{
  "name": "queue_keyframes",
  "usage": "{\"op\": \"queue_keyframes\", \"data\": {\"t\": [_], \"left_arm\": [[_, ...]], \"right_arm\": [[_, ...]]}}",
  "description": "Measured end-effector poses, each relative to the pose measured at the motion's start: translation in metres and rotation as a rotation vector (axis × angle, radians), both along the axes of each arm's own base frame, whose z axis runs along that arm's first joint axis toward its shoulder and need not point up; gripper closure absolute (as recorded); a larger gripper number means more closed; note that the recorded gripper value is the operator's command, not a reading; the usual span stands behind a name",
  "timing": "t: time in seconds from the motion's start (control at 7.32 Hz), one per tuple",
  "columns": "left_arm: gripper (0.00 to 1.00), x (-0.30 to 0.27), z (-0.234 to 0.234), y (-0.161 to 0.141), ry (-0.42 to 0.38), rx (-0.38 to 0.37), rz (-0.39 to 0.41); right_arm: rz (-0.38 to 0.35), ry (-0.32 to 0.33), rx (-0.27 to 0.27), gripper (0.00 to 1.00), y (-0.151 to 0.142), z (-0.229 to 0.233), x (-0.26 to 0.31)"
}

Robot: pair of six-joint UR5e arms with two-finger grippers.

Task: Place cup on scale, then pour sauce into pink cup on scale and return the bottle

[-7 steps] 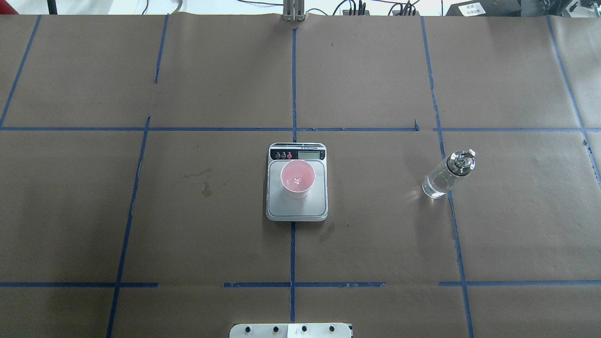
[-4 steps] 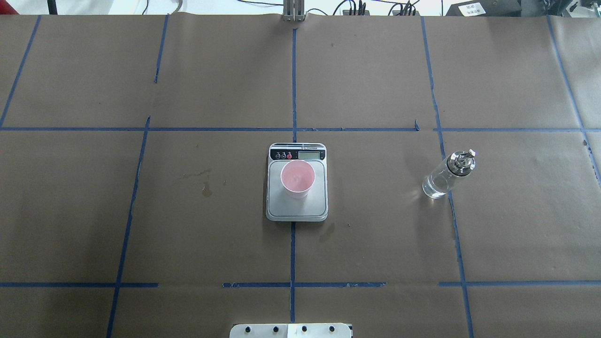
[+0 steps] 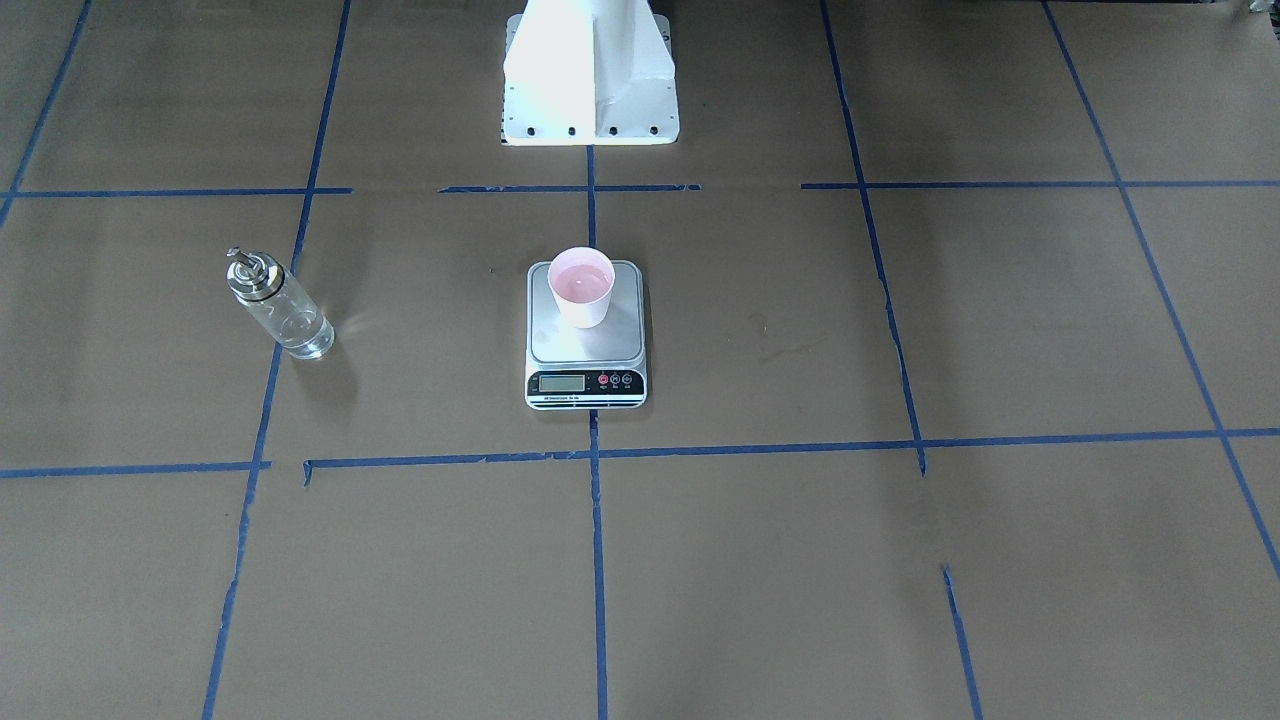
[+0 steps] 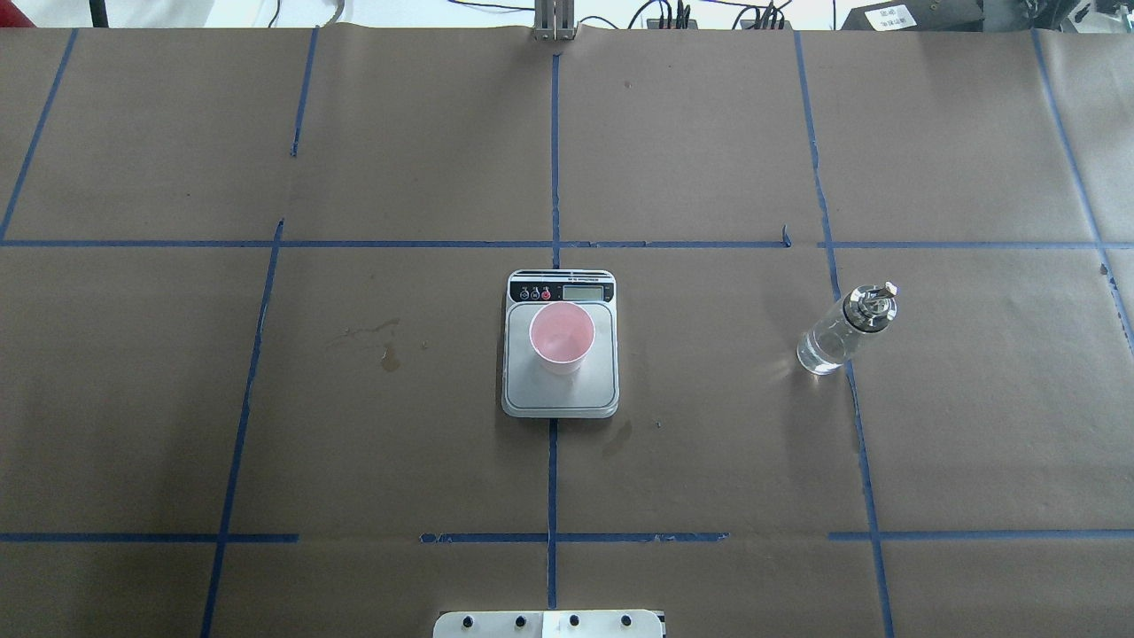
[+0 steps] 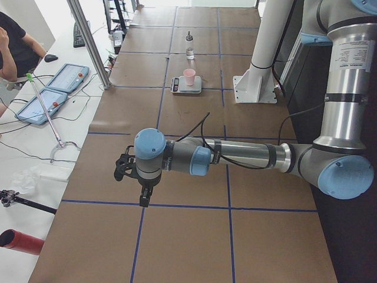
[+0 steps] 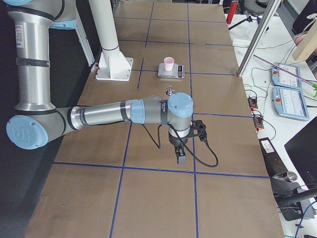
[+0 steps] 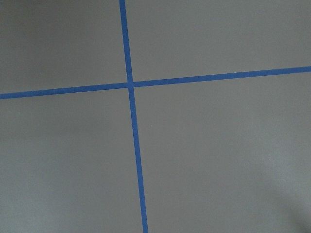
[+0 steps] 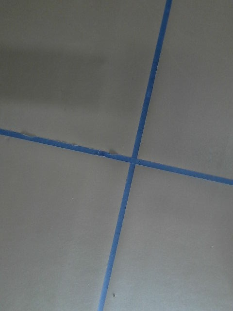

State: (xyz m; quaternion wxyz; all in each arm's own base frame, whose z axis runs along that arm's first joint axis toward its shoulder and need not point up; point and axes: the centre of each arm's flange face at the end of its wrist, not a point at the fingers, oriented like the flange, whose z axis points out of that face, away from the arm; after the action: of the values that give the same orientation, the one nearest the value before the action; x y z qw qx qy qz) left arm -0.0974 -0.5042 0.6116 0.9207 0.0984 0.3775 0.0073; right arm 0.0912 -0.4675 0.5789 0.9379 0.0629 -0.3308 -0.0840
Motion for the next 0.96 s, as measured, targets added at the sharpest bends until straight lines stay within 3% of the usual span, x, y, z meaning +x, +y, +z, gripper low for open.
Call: {"op": "queue_keyframes", "data": {"t": [0.55, 0.96], "left_arm": [[0.0, -0.001, -0.009, 0.005, -0.009, 0.007, 0.005], [0.0, 0.001, 0.016, 0.036, -0.011, -0.017, 0.039]], "right_arm": [[-0.016, 0.001, 0.006, 0.0, -0.004, -0.003, -0.008], [-0.028, 0.0, 0.004, 0.0, -0.005, -0.002, -0.014]]}}
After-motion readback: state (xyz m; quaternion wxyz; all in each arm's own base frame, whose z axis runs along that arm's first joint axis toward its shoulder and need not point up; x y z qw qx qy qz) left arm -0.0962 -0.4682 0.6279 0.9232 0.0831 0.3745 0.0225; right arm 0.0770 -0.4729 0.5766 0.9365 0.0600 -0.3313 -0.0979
